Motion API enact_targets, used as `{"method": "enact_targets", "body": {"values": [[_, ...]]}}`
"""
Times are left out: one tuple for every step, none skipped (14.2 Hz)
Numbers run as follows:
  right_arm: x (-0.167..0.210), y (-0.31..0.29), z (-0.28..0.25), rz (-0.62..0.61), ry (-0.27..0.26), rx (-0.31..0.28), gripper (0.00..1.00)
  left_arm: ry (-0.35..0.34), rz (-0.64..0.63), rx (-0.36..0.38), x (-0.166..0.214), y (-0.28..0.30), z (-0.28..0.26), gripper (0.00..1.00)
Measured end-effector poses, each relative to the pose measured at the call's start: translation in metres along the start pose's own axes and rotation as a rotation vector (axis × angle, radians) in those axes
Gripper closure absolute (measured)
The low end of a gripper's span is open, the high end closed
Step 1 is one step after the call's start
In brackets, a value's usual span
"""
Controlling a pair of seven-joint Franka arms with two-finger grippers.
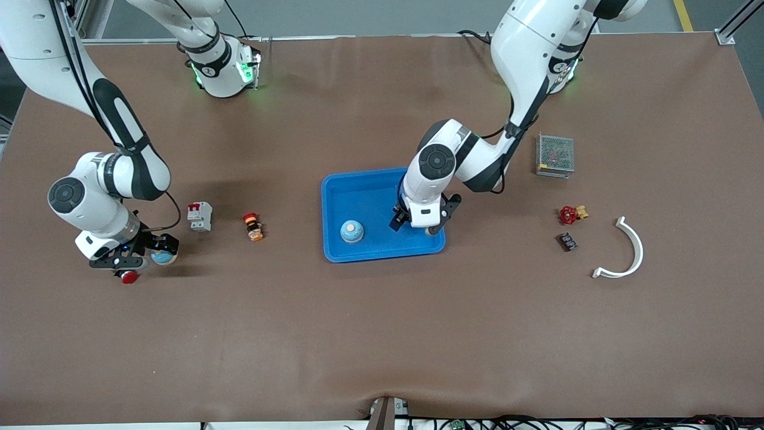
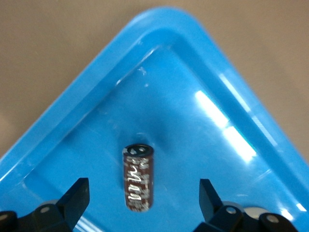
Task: Place electrolytic capacitor and blue bell in tray
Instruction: 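Grasp and lift the bell while the left gripper reaches the second capacitor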
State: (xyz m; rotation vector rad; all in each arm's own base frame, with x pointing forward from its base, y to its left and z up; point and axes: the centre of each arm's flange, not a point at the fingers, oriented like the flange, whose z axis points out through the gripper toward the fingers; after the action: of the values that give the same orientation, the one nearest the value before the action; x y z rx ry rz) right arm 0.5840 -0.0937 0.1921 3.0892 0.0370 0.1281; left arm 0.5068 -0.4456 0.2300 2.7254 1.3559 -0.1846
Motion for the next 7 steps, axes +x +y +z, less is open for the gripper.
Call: {"method": "enact_targets", "body": {"values": [[0.0, 0.0, 0.0, 0.016, 0.0, 0.0, 0.29, 0.001, -0.006, 0.006, 0.005, 0.004, -0.017, 0.0], [0.0, 0.0, -0.001, 0.037, 0.003, 0.0, 0.38, 0.001, -0.014, 0.009, 0.012, 0.008, -0.037, 0.0], [0.001, -0.001, -0.002, 0.056, 0.005, 0.001, 0.39, 0.0, -0.022, 0.008, 0.02, 0.012, -0.057, 0.0], [0.001, -0.002, -0.002, 0.067, 0.004, 0.002, 0.39, 0.0, -0.028, 0.003, 0.031, 0.015, -0.076, 0.0], [0.001, -0.004, -0.002, 0.078, 0.004, 0.004, 0.39, 0.003, -0.034, -0.005, 0.042, 0.017, -0.091, 0.0], [0.001, -0.007, -0.002, 0.099, 0.0, 0.007, 0.39, 0.01, -0.034, -0.011, 0.055, 0.017, -0.104, 0.0], [0.001, -0.012, -0.003, 0.126, -0.014, 0.011, 0.39, 0.023, -0.036, -0.008, 0.07, 0.015, -0.112, 0.0]]}}
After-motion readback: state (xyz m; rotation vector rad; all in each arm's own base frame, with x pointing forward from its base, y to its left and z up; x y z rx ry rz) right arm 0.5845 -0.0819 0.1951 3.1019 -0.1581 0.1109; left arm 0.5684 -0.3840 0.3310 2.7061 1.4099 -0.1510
